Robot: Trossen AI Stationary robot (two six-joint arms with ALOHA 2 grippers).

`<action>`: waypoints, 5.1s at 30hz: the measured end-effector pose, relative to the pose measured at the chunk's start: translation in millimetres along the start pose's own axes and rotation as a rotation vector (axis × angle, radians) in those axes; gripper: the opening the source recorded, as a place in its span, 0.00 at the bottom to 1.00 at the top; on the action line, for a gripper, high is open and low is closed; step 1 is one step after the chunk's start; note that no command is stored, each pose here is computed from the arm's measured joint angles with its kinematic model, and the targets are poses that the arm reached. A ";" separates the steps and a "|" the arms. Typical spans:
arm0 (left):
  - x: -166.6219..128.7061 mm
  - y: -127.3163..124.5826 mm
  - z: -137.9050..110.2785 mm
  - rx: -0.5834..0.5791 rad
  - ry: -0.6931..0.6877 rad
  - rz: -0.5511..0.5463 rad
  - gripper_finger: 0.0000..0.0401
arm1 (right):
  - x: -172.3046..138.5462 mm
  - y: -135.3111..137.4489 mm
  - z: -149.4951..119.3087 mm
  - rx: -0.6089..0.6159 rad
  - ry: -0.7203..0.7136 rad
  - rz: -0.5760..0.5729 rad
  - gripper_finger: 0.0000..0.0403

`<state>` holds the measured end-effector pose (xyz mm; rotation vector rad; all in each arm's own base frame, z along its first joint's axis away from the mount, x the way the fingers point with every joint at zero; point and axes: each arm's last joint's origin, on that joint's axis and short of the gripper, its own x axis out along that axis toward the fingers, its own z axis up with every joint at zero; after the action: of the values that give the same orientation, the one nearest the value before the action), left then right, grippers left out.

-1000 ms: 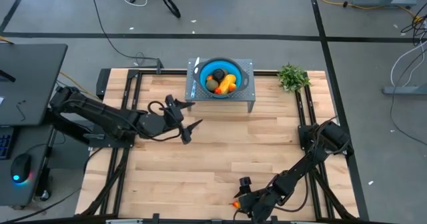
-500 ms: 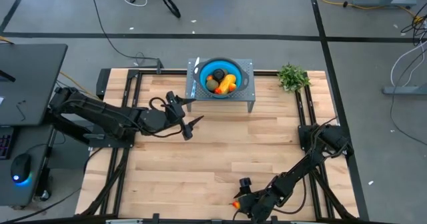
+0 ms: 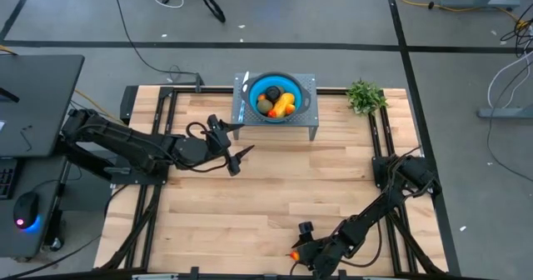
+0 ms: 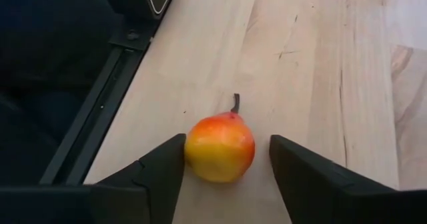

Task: Pick & Place Fruit
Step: Put the orange pear into the blue strainer bowl

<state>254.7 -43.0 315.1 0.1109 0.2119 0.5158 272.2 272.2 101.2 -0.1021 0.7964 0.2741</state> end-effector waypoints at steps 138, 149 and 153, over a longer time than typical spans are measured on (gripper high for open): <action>-0.5 -1.3 0.6 0.016 -0.005 -0.025 0.85 | -147.2 -318.2 125.8 0.147 -0.345 -1.410 0.39; -0.5 -1.2 0.7 0.040 -0.006 -0.025 0.85 | -141.0 -331.0 114.9 0.178 -0.328 -1.303 0.39; -0.5 -1.3 0.7 0.040 -0.006 -0.025 0.85 | -140.6 -336.5 111.2 0.207 -0.332 -1.274 0.39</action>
<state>255.1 -44.4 315.7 0.1490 0.2173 0.4864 349.8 -58.0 275.4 -0.3339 0.3084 -0.9728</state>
